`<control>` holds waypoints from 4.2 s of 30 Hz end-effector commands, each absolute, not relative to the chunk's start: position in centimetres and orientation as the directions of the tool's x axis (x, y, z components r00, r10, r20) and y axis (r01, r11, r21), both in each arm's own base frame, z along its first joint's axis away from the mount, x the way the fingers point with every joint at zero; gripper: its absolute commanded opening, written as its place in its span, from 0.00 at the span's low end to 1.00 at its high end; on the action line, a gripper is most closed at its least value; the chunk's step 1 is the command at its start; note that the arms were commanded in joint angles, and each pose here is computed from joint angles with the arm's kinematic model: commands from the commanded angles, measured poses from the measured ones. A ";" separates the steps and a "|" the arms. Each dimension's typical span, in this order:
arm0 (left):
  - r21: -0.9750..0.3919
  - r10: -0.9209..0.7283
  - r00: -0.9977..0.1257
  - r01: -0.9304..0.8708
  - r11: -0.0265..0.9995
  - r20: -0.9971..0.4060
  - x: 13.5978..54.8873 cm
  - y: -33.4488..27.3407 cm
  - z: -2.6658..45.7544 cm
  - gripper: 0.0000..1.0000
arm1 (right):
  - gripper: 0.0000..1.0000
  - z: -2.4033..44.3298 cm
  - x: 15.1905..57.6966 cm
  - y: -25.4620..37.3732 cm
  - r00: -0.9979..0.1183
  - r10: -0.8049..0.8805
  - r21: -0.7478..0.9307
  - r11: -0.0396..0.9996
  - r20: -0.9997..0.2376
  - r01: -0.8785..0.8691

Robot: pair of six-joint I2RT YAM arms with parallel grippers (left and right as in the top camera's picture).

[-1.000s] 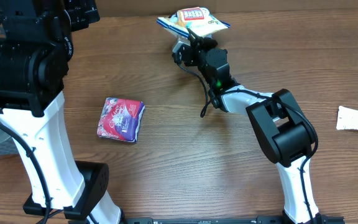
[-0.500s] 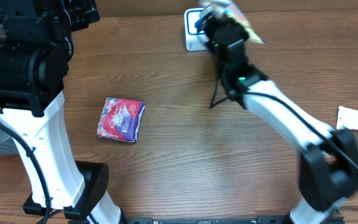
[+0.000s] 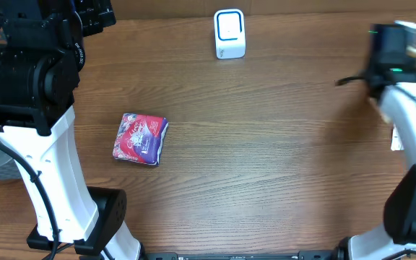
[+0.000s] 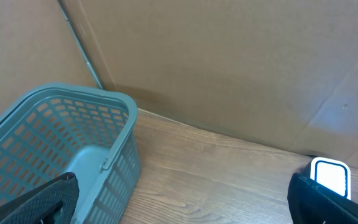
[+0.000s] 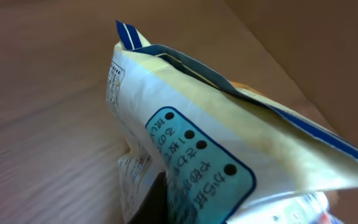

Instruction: Scan the item barcode

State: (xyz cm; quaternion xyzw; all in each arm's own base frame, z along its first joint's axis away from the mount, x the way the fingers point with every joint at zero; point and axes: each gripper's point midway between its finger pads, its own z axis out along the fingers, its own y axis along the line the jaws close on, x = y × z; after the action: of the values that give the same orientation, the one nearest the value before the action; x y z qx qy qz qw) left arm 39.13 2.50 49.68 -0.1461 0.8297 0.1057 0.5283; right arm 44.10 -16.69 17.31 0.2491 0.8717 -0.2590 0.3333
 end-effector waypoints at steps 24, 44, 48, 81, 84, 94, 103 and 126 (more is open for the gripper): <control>0.041 -0.120 -0.408 -0.364 0.930 -0.905 39.6 3.0 49.4 1.00 | 1.00 33.1 41.9 -17.3 -0.354 0.579 0.403 0.792 -0.734 0.459; 0.041 -0.120 -0.408 -0.364 0.930 -0.905 39.5 3.0 49.4 1.00 | 1.00 20.6 36.3 22.9 -0.942 -0.089 0.670 0.681 -0.324 -0.295; 0.041 -0.120 -0.408 -0.364 0.930 -0.905 39.5 3.0 49.4 1.00 | 1.00 17.8 34.7 28.0 -0.910 -0.246 0.667 0.621 -0.333 -0.412; 0.041 -0.120 -0.408 -0.364 0.930 -0.905 39.5 3.0 49.4 1.00 | 1.00 6.2 35.0 43.0 -0.762 -0.374 0.747 0.221 -0.528 -0.626; 0.041 -0.120 -0.408 -0.364 0.930 -0.905 39.5 3.0 49.4 1.00 | 1.00 5.9 35.3 43.2 -0.769 -0.361 0.753 0.221 -0.528 -0.620; 0.041 -0.120 -0.408 -0.364 0.930 -0.905 39.5 3.0 49.4 1.00 | 1.00 6.9 34.7 45.3 -0.711 -0.352 0.707 0.167 -0.609 -0.688; 0.041 -0.120 -0.408 -0.364 0.930 -0.905 39.5 3.0 49.4 1.00 | 1.00 6.0 37.0 45.2 -0.714 -0.303 0.659 0.278 -0.631 -0.699; 0.041 -0.120 -0.408 -0.364 0.930 -0.905 39.5 3.0 49.4 1.00 | 1.00 3.0 33.8 47.9 -0.713 -0.354 0.689 0.216 -0.605 -0.692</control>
State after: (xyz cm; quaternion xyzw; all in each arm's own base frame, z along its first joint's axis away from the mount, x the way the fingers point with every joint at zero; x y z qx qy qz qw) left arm 39.13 2.50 49.69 -0.1463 0.8296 0.1055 0.5284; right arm 35.01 46.79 3.72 -0.3317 0.7696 0.5173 0.1737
